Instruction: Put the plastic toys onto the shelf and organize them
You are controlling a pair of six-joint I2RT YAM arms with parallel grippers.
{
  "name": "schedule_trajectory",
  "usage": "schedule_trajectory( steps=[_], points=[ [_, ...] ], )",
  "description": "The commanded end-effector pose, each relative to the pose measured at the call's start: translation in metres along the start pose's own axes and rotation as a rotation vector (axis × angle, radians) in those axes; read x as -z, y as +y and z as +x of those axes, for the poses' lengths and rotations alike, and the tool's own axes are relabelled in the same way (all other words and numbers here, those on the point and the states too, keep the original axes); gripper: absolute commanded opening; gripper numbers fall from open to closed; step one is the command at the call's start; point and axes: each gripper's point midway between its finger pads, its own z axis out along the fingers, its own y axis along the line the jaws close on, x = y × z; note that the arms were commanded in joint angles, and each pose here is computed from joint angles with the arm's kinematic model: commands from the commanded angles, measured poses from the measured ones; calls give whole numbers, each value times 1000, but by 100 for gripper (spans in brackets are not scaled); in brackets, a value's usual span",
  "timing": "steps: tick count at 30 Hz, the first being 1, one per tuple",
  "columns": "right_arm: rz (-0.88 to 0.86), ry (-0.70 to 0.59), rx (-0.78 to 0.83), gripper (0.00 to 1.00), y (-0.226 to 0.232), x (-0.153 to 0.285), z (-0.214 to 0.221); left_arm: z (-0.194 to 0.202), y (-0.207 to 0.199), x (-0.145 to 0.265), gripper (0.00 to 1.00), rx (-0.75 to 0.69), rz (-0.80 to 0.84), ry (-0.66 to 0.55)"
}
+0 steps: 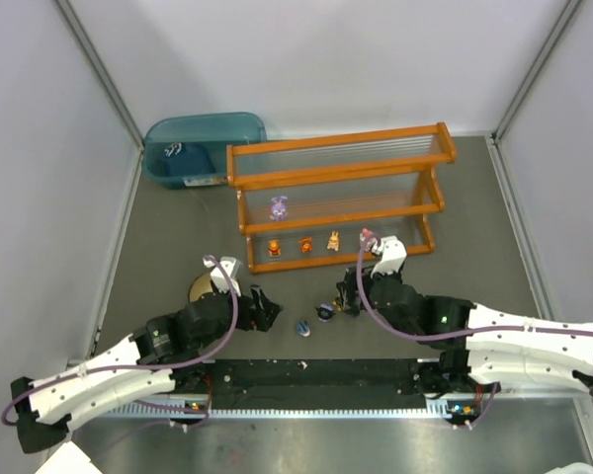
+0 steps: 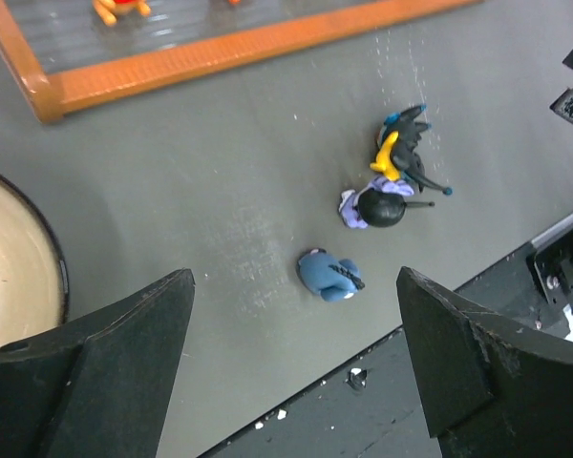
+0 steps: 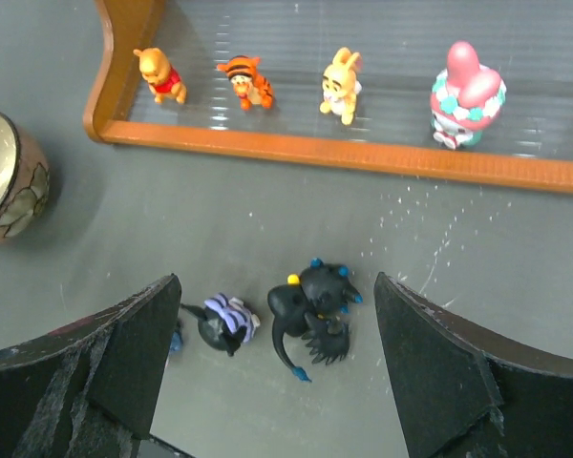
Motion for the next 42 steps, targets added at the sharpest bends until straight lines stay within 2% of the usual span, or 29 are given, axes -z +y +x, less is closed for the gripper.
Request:
schedule_trajectory(
  steps=[1,7,14,22,33,42],
  points=[
    [-6,48,-69,82,-9,10,20,2,-20,-5,92,-18,90,11],
    [-29,86,-98,83,-23,16,48,21,-27,-12,86,-38,115,91],
    [-43,58,-130,84,-34,23,51,48,-33,-17,78,-92,134,192],
    [-41,53,-113,84,-39,25,51,69,-46,-26,80,-155,162,239],
    [-45,65,-114,86,-40,26,56,73,-43,-52,86,-237,81,240],
    [-45,65,-115,86,-43,27,59,75,-47,-64,88,-264,87,235]
  ],
)
